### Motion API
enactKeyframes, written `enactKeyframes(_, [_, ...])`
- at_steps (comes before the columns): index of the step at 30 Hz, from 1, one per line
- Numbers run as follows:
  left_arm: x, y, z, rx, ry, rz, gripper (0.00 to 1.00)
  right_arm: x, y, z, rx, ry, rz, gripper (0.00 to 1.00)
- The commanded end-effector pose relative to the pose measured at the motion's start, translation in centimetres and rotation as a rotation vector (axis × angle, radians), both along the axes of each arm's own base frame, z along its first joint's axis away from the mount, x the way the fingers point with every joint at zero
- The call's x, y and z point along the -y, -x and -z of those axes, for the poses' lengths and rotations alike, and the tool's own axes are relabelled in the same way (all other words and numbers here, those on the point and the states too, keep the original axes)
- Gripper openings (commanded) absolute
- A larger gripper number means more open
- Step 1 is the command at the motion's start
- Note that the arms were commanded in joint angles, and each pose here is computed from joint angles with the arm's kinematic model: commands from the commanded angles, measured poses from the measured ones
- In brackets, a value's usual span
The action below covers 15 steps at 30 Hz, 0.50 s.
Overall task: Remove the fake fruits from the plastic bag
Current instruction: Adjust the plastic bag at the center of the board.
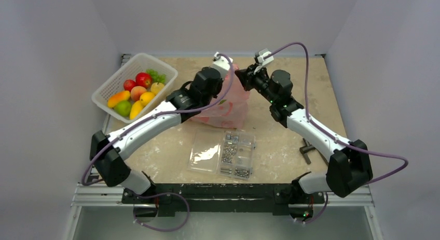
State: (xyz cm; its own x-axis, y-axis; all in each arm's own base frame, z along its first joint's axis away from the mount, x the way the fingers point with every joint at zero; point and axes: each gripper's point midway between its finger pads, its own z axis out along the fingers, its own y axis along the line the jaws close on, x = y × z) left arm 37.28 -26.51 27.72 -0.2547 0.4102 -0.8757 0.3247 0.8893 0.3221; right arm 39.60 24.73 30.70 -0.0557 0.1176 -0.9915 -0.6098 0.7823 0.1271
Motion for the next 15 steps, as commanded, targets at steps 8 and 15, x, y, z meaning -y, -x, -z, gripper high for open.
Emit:
enactKeyframes(8, [-7.1,-0.5,-6.9,-0.048,0.754,-0.149,0.00,2.1,0.6,-4.9,0.056,-0.143,0.108,0.00])
enactKeyframes(15, [-9.7,-5.2,-10.4,-0.075,0.970,-0.230,0.00,4.2,-2.3,-5.8,0.007,-0.114,0.214,0.00])
